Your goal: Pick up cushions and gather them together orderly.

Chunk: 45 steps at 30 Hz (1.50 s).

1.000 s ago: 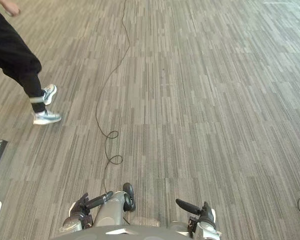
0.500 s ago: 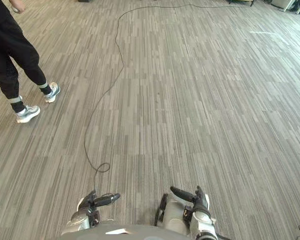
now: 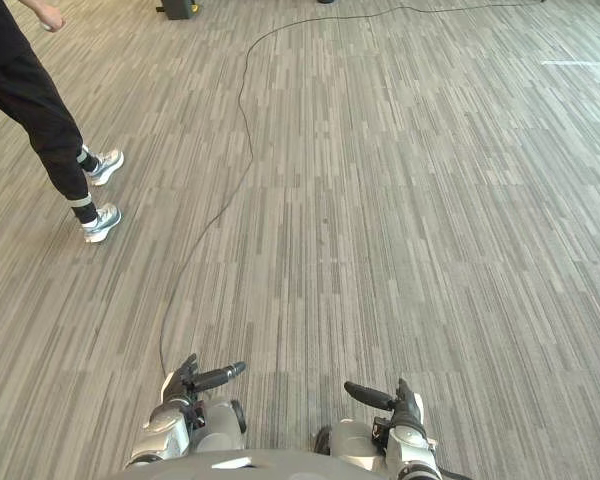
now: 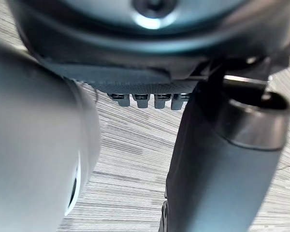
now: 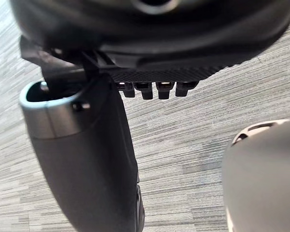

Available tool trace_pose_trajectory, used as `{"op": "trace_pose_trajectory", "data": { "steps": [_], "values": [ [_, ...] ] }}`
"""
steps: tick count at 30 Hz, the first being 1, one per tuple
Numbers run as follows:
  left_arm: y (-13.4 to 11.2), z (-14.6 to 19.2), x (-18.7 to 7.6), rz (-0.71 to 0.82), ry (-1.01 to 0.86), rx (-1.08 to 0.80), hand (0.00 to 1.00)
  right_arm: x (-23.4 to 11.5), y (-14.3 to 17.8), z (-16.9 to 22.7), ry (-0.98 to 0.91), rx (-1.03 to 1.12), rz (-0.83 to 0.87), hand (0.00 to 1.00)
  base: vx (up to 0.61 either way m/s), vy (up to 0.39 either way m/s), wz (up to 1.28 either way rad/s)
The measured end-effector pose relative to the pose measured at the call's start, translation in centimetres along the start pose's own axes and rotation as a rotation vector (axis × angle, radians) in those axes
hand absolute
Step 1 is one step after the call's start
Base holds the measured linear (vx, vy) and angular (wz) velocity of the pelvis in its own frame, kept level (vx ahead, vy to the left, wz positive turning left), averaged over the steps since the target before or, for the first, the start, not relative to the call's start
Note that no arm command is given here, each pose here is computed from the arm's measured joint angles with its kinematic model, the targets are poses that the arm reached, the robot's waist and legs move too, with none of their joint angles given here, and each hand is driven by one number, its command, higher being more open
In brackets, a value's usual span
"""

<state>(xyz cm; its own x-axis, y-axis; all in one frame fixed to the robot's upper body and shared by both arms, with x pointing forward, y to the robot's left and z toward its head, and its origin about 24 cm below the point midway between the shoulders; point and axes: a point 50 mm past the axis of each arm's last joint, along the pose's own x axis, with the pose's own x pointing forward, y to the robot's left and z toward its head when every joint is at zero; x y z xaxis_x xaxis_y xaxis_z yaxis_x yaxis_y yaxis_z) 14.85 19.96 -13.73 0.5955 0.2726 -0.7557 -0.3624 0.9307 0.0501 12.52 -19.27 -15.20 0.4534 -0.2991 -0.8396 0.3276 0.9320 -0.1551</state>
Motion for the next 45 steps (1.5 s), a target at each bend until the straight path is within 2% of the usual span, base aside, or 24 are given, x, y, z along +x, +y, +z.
{"op": "trace_pose_trajectory", "data": {
  "steps": [6,9,16,20,24,31,36,41,45],
  "values": [
    [1.4,0.3,0.3,0.033,0.012,0.031,1.00,-0.6,1.6,-1.6,0.044,0.023,0.029,1.00,0.60,0.316,-0.38],
    [1.6,-0.4,0.3,0.027,0.052,0.087,1.00,-0.6,1.9,-1.1,0.025,0.013,0.042,1.00,0.63,0.299,-0.33],
    [0.4,-1.9,0.0,-0.020,0.113,0.143,1.00,-0.4,1.5,1.9,-0.118,-0.012,0.047,1.00,0.52,0.021,-0.47],
    [0.0,-2.8,-0.2,-0.048,0.146,0.209,1.00,0.0,0.3,1.7,-0.089,-0.022,0.021,1.00,0.58,-0.122,-0.25],
    [-1.9,-2.9,-0.3,-0.087,0.144,0.208,1.00,0.2,-0.1,2.1,-0.090,0.000,0.001,1.00,0.67,-0.292,-0.39],
    [-1.8,-0.5,-0.1,-0.077,0.012,0.142,1.00,0.0,0.2,0.7,-0.037,-0.042,0.015,1.00,0.41,-0.064,-0.78],
    [-3.1,0.4,-0.2,-0.100,-0.039,0.086,1.00,0.0,-0.1,-0.4,0.012,-0.051,0.001,1.00,0.46,0.185,-1.06],
    [-2.4,0.5,0.1,-0.084,-0.027,0.093,1.00,-0.4,0.5,-2.0,0.061,-0.035,0.014,1.00,0.63,0.295,-0.74],
    [-0.9,-0.5,0.5,-0.049,0.063,0.178,1.00,-0.2,1.0,-0.6,0.006,-0.053,0.040,1.00,0.48,0.193,-0.22]
  ]
}}
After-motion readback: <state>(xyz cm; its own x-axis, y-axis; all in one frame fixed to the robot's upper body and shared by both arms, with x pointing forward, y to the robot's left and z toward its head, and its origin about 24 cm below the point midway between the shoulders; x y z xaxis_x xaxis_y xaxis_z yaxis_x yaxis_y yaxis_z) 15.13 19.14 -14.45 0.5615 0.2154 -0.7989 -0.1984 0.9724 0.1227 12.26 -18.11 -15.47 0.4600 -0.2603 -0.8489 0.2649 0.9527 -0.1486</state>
